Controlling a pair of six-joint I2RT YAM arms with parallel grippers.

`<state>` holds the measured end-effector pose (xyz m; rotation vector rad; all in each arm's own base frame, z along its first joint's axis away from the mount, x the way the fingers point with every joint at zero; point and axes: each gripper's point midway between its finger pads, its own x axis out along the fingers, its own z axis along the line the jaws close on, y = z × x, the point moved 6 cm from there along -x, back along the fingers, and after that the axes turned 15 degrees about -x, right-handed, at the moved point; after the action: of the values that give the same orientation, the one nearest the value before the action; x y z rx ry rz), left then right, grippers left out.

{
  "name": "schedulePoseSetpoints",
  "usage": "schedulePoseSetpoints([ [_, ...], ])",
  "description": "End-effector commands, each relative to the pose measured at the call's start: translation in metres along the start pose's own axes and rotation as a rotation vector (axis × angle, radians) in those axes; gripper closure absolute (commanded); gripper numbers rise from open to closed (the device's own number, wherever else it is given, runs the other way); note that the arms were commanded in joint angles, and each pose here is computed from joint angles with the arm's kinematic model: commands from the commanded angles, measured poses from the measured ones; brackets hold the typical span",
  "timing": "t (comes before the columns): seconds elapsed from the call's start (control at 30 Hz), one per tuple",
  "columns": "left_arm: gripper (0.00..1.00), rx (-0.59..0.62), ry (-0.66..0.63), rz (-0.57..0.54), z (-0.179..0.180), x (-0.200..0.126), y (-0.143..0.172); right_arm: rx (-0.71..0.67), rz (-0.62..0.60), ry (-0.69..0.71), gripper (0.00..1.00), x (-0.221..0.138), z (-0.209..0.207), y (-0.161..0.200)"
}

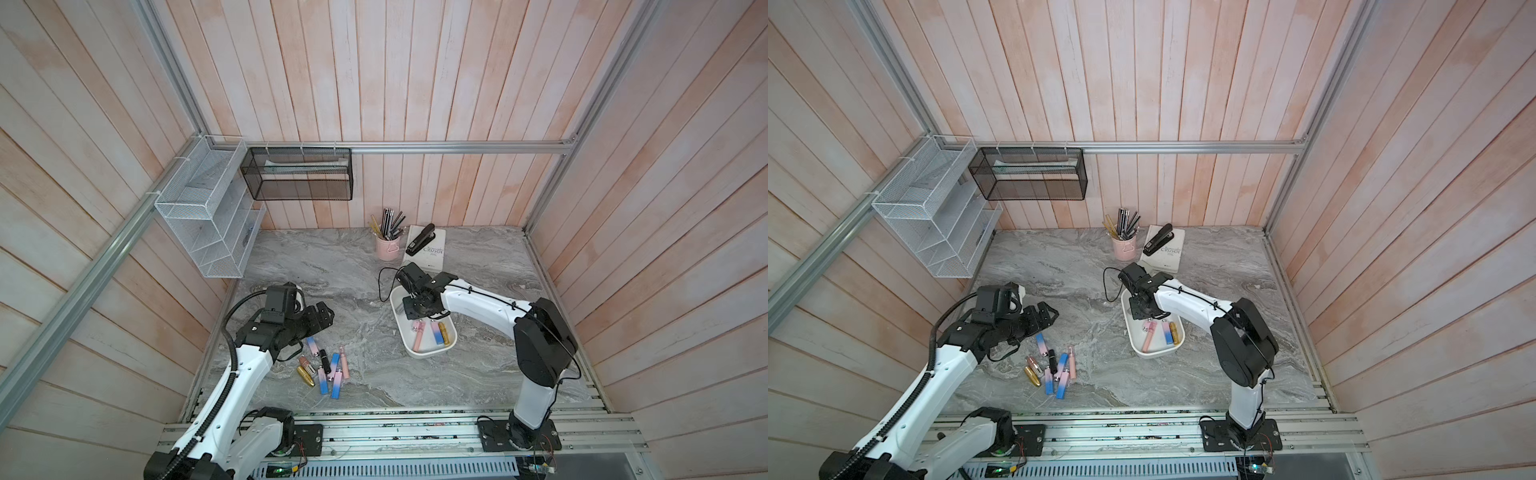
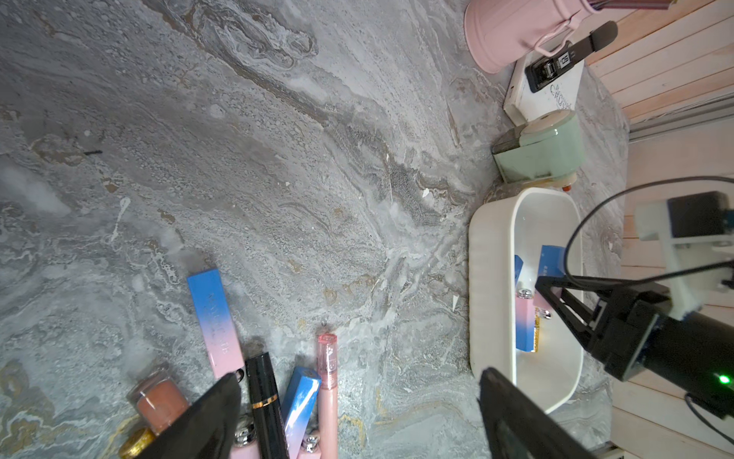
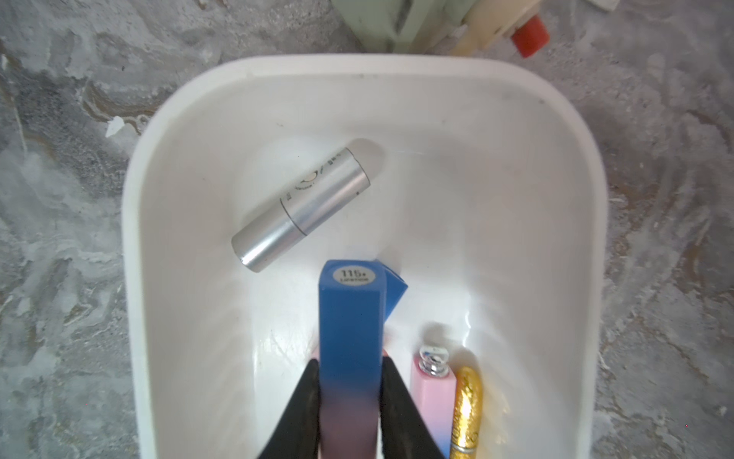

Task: Put the lipstick into the storage box
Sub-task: Place the lipstick in the storage box, then pick up the lipstick at the center of the board.

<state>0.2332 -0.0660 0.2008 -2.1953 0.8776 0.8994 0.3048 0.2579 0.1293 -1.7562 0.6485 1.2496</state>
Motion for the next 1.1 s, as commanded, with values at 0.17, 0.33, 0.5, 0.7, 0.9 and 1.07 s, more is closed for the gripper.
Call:
schedulePoseSetpoints([
  [0.17,0.05,0.051,0.027,0.007,-0.012,0.000,0.002,-0.026,0.021,-0.041,0.68,0.026,0.010,-0.012],
  [0.33,0.05,0.079,0.004,0.053,-0.015,0.013,0.018,-0.027,-0.008,-0.028,0.54,0.007,0.004,-0.015],
  [0.5,0.11,0.125,-0.053,0.101,-0.020,0.030,0.044,-0.009,-0.061,0.006,0.53,-0.030,-0.009,-0.013],
  [0.7,0.11,0.170,-0.135,0.143,-0.019,0.053,0.073,0.023,-0.122,0.016,0.26,-0.071,-0.022,-0.003],
  [0.9,0.11,0.159,-0.202,0.188,-0.011,0.072,0.092,0.056,-0.188,-0.012,0.02,-0.101,-0.029,0.010],
  [1.07,0.11,0.147,-0.232,0.203,-0.012,0.076,0.104,0.076,-0.230,-0.078,0.02,-0.111,-0.028,0.026],
])
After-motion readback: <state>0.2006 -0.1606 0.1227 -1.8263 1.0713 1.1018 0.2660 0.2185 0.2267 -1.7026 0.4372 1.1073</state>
